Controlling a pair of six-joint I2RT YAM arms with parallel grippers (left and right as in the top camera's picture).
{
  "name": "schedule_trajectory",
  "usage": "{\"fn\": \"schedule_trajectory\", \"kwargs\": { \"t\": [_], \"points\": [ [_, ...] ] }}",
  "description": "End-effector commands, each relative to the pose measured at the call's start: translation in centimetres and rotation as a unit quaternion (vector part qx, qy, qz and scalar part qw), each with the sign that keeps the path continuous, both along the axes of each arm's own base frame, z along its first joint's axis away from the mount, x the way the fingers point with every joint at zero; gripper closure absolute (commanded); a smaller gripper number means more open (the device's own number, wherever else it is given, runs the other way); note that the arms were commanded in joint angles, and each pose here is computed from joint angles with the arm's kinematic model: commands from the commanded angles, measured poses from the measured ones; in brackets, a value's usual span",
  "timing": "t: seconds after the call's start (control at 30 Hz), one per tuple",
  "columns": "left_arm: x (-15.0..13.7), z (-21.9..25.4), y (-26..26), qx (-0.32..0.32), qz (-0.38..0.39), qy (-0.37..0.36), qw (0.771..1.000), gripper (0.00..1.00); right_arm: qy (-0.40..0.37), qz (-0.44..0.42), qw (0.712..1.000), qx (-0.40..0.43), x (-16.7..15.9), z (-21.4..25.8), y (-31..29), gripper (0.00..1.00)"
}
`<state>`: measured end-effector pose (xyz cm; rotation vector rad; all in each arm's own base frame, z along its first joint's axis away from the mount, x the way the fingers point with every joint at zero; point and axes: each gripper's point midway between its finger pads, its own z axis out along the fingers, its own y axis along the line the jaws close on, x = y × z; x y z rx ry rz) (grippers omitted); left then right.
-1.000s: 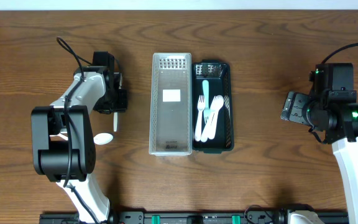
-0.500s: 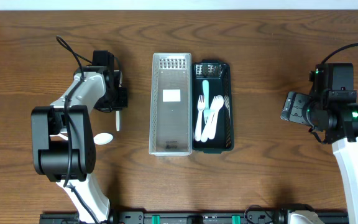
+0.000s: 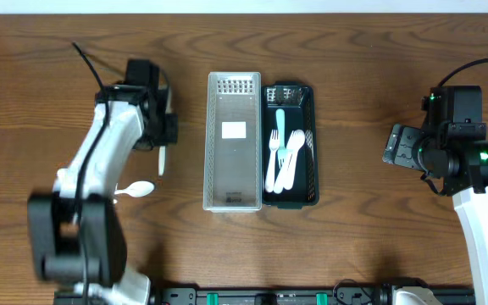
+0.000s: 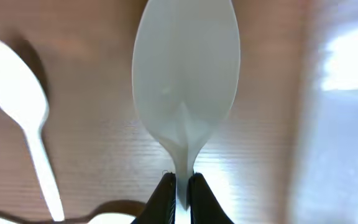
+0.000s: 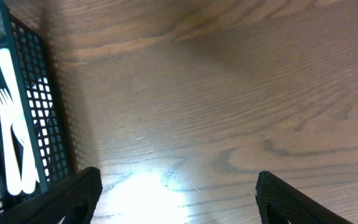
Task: Pack container
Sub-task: 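Carry the white spoon with left gripper into the clear basket and release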
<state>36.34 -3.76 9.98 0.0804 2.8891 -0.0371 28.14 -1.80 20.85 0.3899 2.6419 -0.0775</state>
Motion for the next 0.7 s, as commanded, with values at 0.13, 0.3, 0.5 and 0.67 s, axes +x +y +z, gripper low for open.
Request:
{"fn": "schedule_trajectory", "kwargs": {
  "t": [0.13, 0.3, 0.5, 0.67],
  "points": [
    [-1.9, 13.5, -7.3, 0.013, -0.094, -0.192, 0.977, 0.94, 0.0, 0.0, 1.0, -0.001, 0.1, -0.1, -0.3, 0.18],
    [-4.3, 13.1, -12.2, -0.013, -0.124, -0.182, 0.975, 0.94, -0.001, 0.003, 1.0, 0.005, 0.1, -0.1, -0.1, 0.18],
    [-3.7, 8.0, -14.7, -0.003, -0.116, -0.115, 0.987, 0.94, 0.002, 0.004, 1.0, 0.006, 0.0, -0.2, 0.0, 0.18],
    [-2.6, 2.7, -15.4, 0.018, -0.104, -0.059, 0.993, 0.94, 0.004, 0.004, 1.0, 0.006, -0.1, -0.2, 0.0, 0.18]
  ]
}}
